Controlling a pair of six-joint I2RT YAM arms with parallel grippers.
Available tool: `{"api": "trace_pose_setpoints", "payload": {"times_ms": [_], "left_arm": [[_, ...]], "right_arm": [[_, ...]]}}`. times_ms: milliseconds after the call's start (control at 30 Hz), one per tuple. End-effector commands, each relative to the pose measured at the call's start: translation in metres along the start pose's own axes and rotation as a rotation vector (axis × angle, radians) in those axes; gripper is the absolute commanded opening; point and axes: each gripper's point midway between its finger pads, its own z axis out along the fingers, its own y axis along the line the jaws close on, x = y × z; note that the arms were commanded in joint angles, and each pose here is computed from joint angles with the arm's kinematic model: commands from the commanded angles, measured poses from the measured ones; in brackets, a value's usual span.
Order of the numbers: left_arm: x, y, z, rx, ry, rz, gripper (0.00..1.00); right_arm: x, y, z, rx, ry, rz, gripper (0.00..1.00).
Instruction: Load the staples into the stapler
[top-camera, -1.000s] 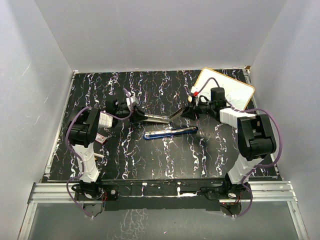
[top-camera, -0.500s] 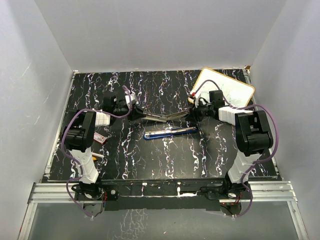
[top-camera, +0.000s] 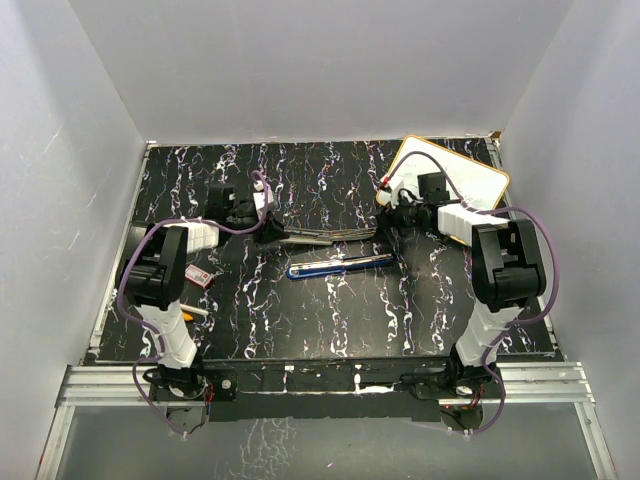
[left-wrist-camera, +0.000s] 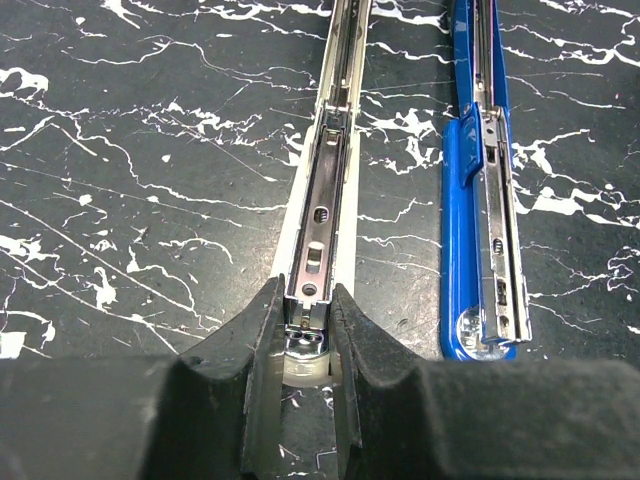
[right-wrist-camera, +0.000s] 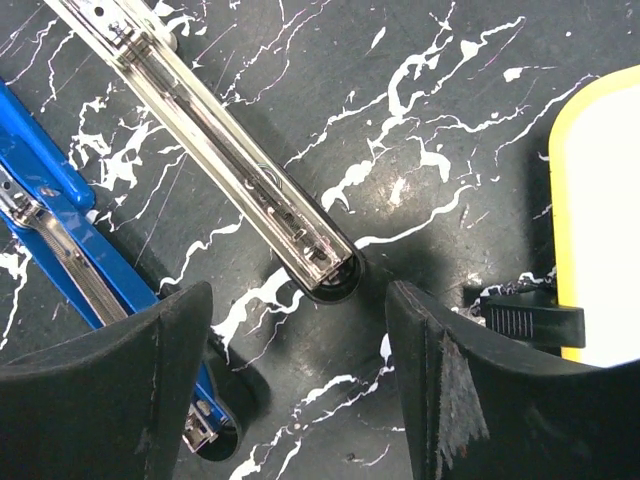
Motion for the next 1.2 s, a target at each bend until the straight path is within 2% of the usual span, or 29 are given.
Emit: {"api": "trace_pose_setpoints", "payload": {"times_ms": [0,267,433,567,800,933,1033,1167], "left_arm": [[-0.021,-0.001,-0.003,-0.004,0.002,0.1,0.0],[0.012,-0.014,0.023,0.0,0.095,0.067,0.0],[0.018,-0.016,0.024,-0.035,0.119,-0.002,0.01],[0.019,-0.019,0.016,-0.069,0.168,-0.064,0.15],[0.037,-0.016,-0.004,-0.141,0.339,-0.114,0.35],[0.016,-0.007,-0.022,-0.234,0.366,-0.094,0.51],[-0.003,-0.002,-0.051,-0.347,0.428,-0.105,0.66],[0.004,-0.003,-0.129,-0.547,0.615,-0.225,0.7]], "right_arm": [[-0.039,0.0,-0.024,0.041,-0.057,-0.035,0.73],[-0.078,0.013,-0.054,0.064,-0.126,-0.013,0.72],[-0.095,0.029,-0.079,0.081,-0.17,-0.016,0.73],[-0.103,0.039,-0.098,0.116,-0.201,-0.045,0.73],[-0.107,0.048,-0.124,0.192,-0.223,-0.121,0.75],[-0.11,0.05,-0.13,0.201,-0.232,-0.139,0.76],[-0.113,0.051,-0.132,0.206,-0.239,-0.127,0.79],[-0.116,0.051,-0.132,0.202,-0.243,-0.1,0.8]]}}
